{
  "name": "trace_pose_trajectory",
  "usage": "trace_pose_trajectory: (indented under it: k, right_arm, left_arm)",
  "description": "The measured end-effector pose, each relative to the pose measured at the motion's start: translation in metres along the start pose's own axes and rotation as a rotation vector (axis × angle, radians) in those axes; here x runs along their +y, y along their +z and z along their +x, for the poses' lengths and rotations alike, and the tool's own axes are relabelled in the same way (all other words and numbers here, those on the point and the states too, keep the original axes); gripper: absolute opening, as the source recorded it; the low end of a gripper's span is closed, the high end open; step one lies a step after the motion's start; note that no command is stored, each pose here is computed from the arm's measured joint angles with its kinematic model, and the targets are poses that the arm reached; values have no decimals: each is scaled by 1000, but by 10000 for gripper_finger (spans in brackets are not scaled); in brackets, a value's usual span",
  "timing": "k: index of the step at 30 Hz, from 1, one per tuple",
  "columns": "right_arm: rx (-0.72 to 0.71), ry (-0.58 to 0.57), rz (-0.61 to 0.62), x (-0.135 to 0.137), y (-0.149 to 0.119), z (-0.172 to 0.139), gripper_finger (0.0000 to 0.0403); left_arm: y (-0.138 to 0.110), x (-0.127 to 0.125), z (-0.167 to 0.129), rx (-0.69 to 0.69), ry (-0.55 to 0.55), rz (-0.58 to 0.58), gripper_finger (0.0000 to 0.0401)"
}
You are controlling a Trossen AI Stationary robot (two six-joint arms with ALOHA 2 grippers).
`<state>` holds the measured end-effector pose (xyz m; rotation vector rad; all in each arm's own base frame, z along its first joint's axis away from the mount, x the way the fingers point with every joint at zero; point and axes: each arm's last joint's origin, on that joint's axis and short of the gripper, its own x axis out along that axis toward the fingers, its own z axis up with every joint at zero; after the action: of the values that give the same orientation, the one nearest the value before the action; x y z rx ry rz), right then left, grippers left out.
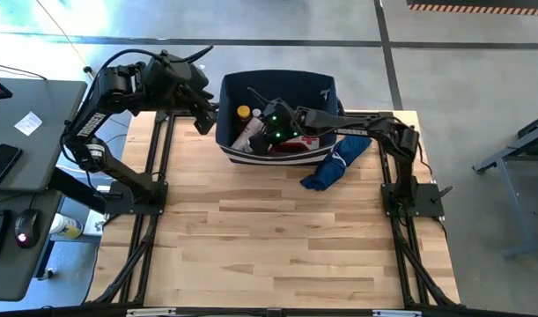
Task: Pick & place medical supplies in basket/bin
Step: Put the white pill bottle into the blue bin, then return to Home Position
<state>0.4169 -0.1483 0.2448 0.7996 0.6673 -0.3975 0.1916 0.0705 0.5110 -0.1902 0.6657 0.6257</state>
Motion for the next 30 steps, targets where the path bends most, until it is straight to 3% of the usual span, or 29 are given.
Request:
trace_pose_trajectory:
  k: [9, 16, 24, 30]
  right_arm:
    - [-34, -82, 3, -10, 2, 4, 183]
    - [-57, -117, 1, -12, 3, 5, 205]
    - [-36, -82, 0, -10, 2, 3, 243]
    - [-83, -36, -20, 2, 10, -24, 264]
  left_arm:
    - [0, -1, 0, 7, -34, -13, 188]
    - [0, -1, 0, 9, -44, -34, 188]
    - [-1, -2, 0, 20, -82, -78, 188]
    - [-1, -3, -1, 26, -102, -106, 188]
